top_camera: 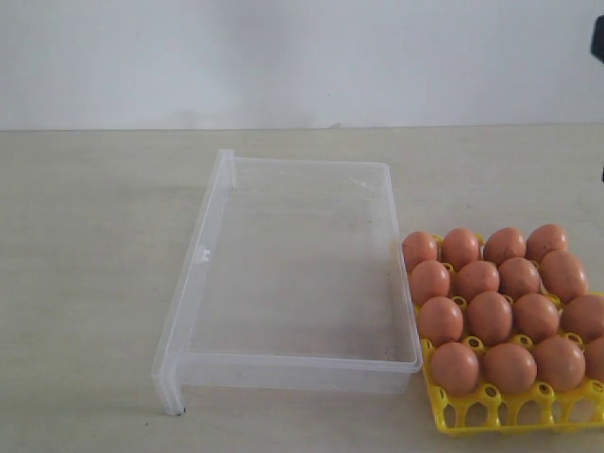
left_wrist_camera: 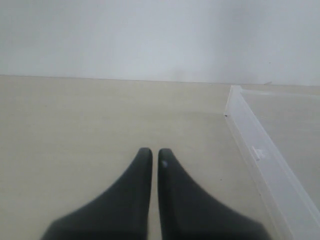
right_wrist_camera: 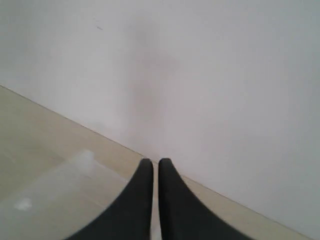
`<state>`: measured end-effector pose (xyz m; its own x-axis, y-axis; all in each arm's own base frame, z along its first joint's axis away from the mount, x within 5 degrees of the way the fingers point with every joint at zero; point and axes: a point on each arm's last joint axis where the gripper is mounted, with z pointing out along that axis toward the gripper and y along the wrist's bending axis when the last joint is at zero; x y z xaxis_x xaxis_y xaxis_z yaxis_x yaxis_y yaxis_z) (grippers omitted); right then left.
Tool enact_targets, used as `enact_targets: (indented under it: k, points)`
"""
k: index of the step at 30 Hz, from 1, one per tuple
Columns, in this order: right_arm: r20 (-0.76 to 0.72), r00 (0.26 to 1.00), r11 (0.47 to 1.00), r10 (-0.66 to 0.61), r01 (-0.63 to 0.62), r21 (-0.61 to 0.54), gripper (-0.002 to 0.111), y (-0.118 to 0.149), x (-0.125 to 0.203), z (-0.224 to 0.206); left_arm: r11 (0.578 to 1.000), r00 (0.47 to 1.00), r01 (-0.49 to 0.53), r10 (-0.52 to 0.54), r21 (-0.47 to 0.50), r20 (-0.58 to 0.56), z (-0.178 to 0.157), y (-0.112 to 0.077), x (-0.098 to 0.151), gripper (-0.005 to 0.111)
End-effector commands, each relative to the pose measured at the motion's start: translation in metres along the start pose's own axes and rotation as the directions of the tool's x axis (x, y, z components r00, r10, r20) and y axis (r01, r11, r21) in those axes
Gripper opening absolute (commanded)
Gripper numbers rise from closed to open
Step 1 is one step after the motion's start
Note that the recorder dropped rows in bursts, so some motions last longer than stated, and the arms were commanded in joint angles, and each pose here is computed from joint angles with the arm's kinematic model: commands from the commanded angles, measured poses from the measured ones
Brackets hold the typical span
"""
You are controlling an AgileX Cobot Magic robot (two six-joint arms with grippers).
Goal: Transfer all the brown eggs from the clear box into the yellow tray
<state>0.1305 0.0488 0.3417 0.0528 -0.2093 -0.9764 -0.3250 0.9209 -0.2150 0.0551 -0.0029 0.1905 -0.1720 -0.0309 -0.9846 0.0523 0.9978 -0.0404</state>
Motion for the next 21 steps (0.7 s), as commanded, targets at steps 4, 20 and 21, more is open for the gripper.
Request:
enact_targets:
  k: [4, 20, 21]
  points:
    - [0.156, 0.982, 0.992, 0.109, -0.096, -0.087, 0.0, 0.005, -0.017, -0.033, 1.0, 1.0, 0.001, -0.001, -0.002, 0.003, 0.0, 0.0, 0.0, 0.004]
    - [-0.061, 0.992, 0.987, 0.111, -0.103, 0.125, 0.0, -0.015, 0.007, -0.059, 1.0, 1.0, 0.001, -0.001, -0.002, 0.003, 0.0, 0.0, 0.0, 0.004]
    - [-0.094, 0.992, 0.991, 0.082, -0.071, 0.117, 0.0, -0.014, 0.011, -0.059, 1.0, 1.0, 0.001, -0.001, -0.002, 0.003, 0.0, 0.0, 0.0, 0.004]
